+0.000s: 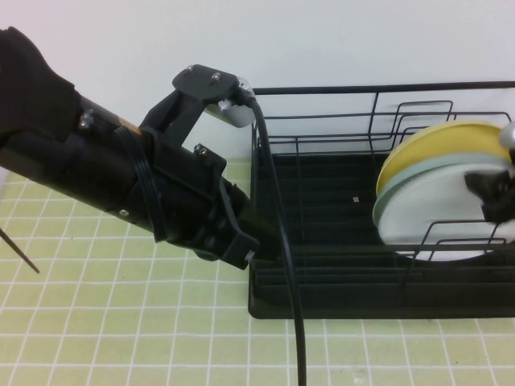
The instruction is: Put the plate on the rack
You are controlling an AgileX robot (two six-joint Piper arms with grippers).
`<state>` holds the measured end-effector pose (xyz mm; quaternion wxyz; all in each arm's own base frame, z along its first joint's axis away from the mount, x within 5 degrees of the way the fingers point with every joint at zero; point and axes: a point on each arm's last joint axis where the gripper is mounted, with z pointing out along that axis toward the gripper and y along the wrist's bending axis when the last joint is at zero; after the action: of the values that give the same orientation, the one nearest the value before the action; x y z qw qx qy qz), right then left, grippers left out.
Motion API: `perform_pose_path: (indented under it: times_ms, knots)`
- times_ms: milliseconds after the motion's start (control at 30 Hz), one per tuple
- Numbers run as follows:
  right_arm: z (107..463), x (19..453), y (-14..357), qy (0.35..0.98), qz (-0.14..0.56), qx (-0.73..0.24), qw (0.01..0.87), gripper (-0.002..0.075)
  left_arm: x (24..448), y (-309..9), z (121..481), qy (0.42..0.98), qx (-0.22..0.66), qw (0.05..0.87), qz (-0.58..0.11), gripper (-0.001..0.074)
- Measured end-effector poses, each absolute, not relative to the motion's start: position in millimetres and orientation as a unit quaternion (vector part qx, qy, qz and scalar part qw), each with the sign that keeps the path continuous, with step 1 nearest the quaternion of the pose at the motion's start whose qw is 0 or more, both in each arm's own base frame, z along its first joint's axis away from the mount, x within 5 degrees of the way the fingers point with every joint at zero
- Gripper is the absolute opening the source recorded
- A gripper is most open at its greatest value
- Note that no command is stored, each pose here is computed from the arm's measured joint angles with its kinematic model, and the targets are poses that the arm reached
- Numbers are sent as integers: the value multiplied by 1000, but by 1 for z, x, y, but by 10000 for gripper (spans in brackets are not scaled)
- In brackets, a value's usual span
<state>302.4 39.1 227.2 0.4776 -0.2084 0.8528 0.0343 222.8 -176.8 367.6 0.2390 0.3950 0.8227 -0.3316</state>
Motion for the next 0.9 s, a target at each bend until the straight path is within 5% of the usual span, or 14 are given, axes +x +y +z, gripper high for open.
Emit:
perform_pose_path:
  times_ms: [533,900]
  knots:
    - [210,286,42,862,59,-214,455,538,222,-177,367,822,399,234,-333,0]
    - [273,289,23,830,14,-147,539,538,227,-178,369,821,386,260,-330,0]
